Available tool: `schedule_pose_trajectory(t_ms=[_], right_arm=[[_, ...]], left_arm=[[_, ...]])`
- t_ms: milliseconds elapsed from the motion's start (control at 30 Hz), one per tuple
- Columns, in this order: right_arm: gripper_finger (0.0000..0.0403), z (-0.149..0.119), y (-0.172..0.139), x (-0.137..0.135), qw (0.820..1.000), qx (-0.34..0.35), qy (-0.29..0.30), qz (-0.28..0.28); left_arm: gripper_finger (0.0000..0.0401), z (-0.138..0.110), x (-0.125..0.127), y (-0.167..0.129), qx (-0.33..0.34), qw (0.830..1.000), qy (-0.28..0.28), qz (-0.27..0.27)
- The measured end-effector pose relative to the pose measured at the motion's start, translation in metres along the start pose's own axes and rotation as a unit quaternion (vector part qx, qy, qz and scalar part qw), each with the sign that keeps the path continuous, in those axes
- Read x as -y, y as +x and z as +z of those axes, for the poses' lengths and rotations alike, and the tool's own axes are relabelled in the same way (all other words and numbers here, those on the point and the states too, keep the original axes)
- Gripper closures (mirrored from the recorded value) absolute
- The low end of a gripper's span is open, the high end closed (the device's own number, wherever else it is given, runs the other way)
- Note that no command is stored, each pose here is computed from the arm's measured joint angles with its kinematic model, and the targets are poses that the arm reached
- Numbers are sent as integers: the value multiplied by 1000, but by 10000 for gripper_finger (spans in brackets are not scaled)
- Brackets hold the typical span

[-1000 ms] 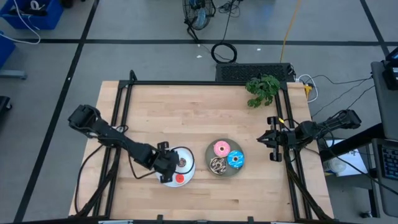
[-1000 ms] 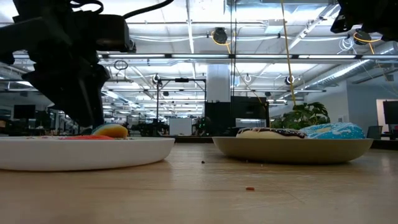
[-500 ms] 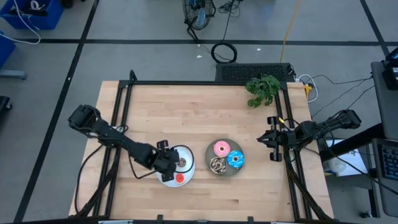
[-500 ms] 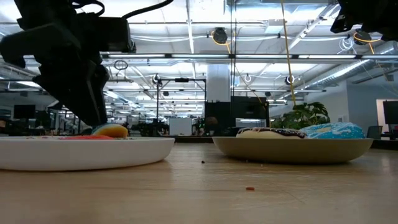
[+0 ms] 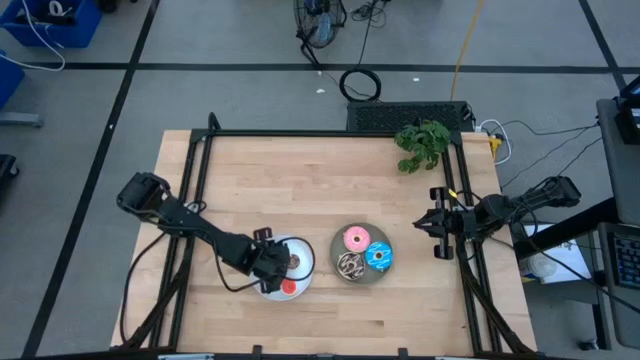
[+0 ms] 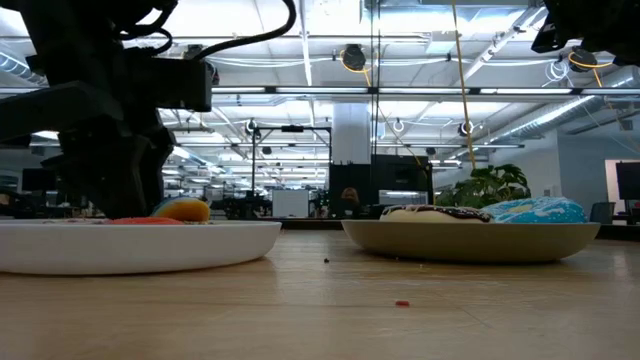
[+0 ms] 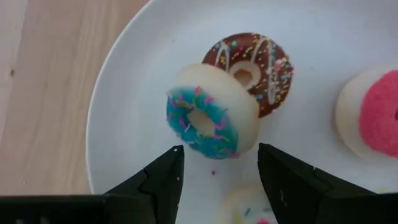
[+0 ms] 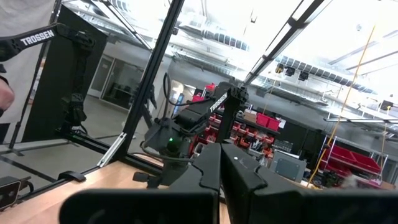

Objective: Pick & Place donuts
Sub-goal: Put the small blue donut on the white plate

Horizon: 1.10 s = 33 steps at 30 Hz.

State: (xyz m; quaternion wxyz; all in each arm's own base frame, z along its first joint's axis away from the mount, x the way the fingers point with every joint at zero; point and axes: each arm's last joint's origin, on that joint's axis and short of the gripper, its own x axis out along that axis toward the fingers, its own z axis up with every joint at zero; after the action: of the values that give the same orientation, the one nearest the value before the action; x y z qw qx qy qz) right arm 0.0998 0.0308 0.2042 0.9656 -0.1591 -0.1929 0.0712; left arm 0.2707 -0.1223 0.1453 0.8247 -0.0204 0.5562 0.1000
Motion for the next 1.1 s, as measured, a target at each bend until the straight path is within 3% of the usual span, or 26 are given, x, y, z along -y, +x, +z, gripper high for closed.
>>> schedule_pose_trajectory(t_ms=[600,733,1000,1100], right_arm=[[403,0,0,0,1000,0,0,0],[403,0,0,0,1000,0,0,0],[403,0,0,0,1000,0,0,0],[403,0,0,0,1000,0,0,0]], left_arm=[[200,12,-2,-4,9,1000,3,-2],[245,11,-2,-4,9,1000,2,-3],[376,10,0,-4,7,1000,8,-6],[390,6,2,-7,-2,1000,21,8]])
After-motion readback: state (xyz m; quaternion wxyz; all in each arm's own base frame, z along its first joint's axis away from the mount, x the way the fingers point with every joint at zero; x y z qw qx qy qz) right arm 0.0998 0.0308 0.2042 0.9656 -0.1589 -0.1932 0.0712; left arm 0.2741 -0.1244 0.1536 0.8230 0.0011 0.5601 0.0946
